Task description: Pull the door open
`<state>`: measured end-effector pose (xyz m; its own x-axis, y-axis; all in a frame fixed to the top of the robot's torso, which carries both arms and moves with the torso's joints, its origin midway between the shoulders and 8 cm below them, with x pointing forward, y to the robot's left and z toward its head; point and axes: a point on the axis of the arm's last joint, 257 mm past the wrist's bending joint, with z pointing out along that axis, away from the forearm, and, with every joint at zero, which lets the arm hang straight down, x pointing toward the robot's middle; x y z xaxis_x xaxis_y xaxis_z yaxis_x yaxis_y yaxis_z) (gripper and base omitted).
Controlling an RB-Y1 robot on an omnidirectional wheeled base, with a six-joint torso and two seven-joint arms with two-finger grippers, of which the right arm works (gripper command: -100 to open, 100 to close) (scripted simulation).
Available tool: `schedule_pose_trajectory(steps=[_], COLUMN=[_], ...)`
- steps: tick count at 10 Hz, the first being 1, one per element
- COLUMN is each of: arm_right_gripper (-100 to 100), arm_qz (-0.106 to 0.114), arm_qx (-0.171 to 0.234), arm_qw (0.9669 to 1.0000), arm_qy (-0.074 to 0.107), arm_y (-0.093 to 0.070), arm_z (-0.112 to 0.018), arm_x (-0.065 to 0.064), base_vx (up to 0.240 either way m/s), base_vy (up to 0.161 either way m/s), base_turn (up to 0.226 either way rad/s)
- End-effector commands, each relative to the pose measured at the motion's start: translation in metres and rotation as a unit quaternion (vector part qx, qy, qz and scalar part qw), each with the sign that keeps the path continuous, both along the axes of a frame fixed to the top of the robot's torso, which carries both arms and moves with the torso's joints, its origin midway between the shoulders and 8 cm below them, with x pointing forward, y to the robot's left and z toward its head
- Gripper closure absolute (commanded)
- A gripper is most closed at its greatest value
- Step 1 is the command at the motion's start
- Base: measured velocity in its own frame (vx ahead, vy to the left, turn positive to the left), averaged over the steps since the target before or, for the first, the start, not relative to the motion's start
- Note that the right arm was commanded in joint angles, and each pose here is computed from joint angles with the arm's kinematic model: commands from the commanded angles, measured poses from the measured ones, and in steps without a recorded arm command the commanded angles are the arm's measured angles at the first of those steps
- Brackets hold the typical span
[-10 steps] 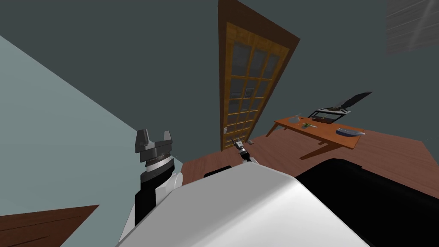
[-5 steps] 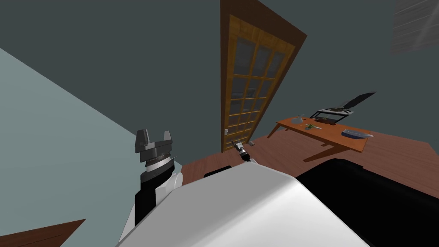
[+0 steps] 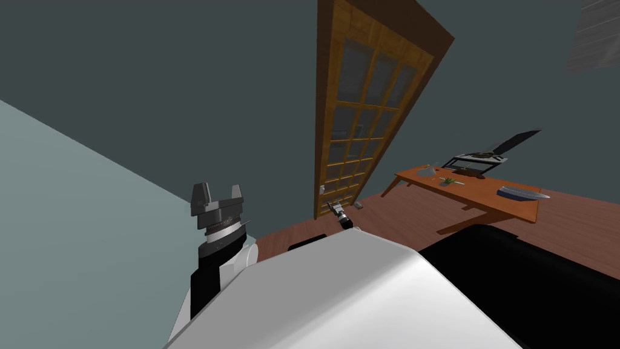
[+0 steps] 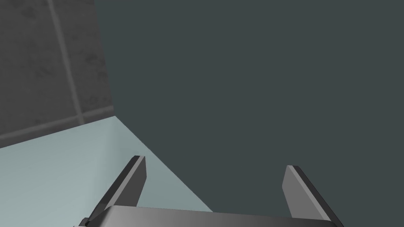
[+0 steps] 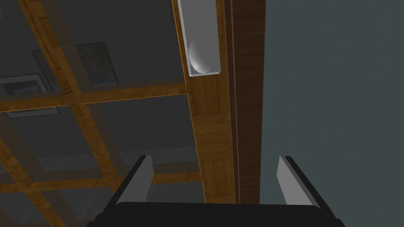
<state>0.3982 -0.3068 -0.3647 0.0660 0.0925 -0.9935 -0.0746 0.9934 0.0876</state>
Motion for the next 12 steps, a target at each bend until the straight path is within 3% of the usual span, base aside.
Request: schedule_pose_trajectory(steps=[1,5,12], arm_right_gripper=[-100,-100,-100], arm_qz=[-0.001,-0.003,0.010], arm_qx=[-0.016,-0.041,-0.037], arm_qw=[0.9998,0.9987,0.9989], arm_qy=[0.010,0.029,0.028], arm_y=[0.000,0.000,-0.001], arm_z=[-0.011,-0.031,-0.033], arm_x=[-0.003,-0.010,-0.006], base_vx=[0.150,0.109,0.147], base_vy=[0.012,-0.015,0.089], base_turn=[-0.001,0.000,-0.019])
